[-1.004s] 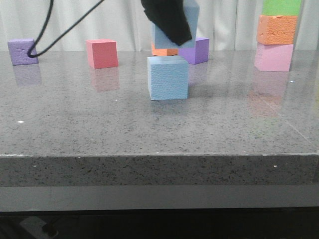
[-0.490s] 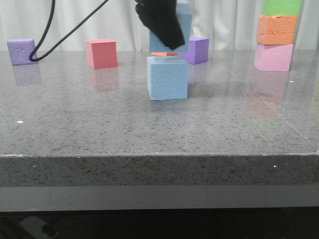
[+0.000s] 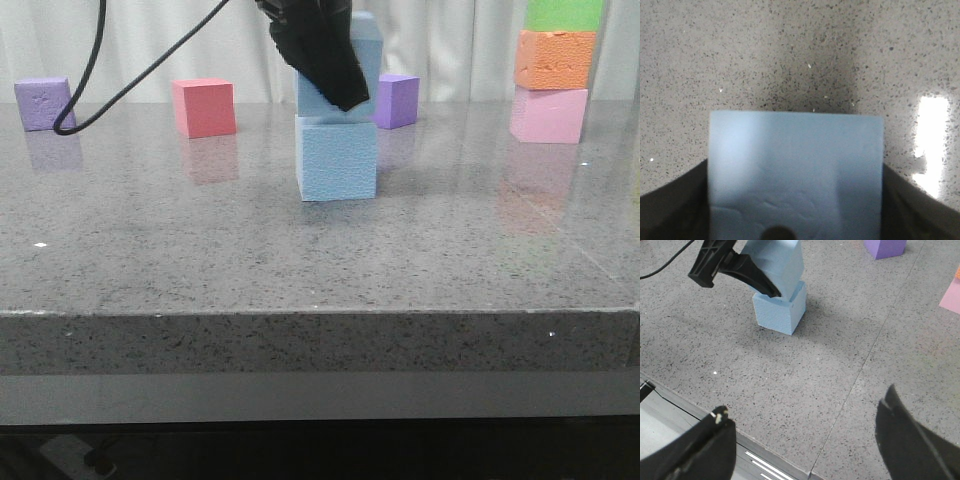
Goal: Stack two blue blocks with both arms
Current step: 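Lower the held cube onto the placed light-blue cube with the left gripper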
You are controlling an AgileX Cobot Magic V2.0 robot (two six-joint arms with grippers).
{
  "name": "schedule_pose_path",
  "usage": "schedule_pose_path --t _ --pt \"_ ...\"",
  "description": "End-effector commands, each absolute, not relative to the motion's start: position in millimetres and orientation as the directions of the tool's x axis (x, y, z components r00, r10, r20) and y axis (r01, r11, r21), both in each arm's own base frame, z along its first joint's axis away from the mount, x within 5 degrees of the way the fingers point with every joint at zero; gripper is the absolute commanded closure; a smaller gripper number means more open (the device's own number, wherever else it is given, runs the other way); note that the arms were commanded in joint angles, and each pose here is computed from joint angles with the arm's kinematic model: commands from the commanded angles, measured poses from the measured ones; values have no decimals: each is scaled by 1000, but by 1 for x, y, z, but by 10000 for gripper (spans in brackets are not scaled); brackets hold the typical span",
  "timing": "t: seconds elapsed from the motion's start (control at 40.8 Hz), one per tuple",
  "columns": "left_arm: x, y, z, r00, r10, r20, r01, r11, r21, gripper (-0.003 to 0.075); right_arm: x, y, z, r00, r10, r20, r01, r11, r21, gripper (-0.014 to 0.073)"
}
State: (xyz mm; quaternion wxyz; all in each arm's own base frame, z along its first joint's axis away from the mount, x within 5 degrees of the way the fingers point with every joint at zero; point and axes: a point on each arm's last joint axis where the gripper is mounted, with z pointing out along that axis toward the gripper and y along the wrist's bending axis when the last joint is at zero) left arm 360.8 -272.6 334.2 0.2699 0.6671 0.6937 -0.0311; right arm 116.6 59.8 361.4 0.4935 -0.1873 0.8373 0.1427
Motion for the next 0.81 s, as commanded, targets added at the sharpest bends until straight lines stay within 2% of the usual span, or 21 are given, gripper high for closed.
schedule_pose_path --t 0.0,0.269,0.784 --pt "353 -268 369 70 865 -496 910 148 386 370 118 59 375 -372 -137 -918 -452 891 50 11" --pt "354 -267 367 70 866 -494 911 147 386 367 118 59 375 -372 -137 -918 -452 891 50 11" --pt "355 -268 368 70 857 -510 911 154 384 301 118 59 375 -372 -137 -918 -452 891 50 11"
